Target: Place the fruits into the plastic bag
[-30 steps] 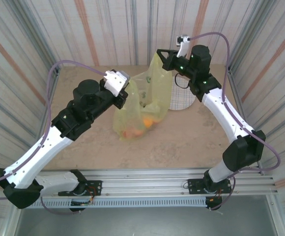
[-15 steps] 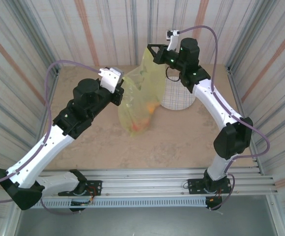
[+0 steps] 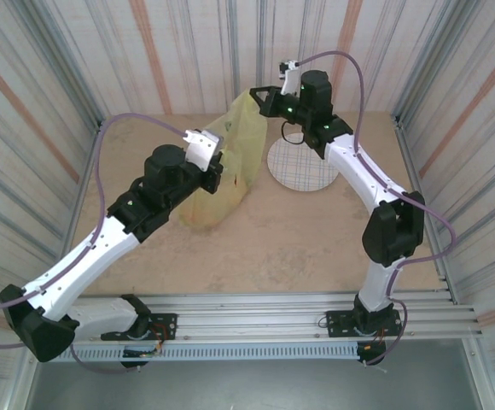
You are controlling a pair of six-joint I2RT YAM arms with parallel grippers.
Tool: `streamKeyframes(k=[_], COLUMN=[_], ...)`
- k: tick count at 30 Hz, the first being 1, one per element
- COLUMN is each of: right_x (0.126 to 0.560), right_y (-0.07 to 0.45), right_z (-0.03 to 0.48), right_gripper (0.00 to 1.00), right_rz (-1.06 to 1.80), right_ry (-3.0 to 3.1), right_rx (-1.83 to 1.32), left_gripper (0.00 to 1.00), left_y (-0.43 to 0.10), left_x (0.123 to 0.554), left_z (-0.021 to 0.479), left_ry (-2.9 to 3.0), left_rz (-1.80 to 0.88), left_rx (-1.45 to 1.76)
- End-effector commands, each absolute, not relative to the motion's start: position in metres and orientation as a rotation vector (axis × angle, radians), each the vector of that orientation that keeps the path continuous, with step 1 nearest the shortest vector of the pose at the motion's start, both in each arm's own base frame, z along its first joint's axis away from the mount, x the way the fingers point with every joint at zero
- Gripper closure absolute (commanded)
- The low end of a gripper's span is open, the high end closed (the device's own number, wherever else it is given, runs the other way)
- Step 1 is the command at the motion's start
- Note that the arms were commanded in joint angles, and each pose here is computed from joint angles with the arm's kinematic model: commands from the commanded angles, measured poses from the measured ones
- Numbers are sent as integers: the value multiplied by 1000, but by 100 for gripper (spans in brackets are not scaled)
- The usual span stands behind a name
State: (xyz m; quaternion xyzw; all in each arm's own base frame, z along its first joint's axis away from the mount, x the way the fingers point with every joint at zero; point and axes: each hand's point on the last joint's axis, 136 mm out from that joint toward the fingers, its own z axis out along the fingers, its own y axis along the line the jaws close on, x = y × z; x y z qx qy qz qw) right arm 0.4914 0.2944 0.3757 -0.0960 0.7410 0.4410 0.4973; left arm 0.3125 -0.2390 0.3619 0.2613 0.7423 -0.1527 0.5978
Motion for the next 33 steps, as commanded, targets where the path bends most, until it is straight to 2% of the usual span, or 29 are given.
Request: streamKeyframes(k=[1, 2, 5, 9, 14, 17, 21, 25, 33], right_x=[490, 490, 486, 476, 458, 449, 436, 426, 413], right_y=[291, 289, 283, 270, 250, 236, 219, 196, 123], right_z=[370, 369, 374, 388, 410, 421, 433, 430, 376], right_gripper=[100, 100, 84, 60, 40, 32, 26, 21, 16], right_rz=[1070, 1069, 1066, 1027, 987, 944, 877, 759, 439], right_ry=[1815, 1819, 1820, 1813, 1776, 1754, 1735, 1743, 1859], right_rx=[-249, -246, -255, -273, -280, -279, -279, -258, -102], left_gripper=[90, 88, 77, 56, 25, 14, 7, 5, 4], left_y=[-241, -241, -242, -238, -230, -222, -217, -205, -157], left_x=[310, 309, 305, 298, 286, 277, 263, 255, 266], left_z=[367, 369, 372, 377, 387, 395, 405, 410, 394], left_ry=[1707, 1702, 1697, 1693, 1685, 1673, 1657, 1659, 1707], left_rz=[-396, -399, -409, -414, -420, -430, -486, -526, -519], left_rx=[596, 602, 621, 631, 646, 650, 681, 655, 386])
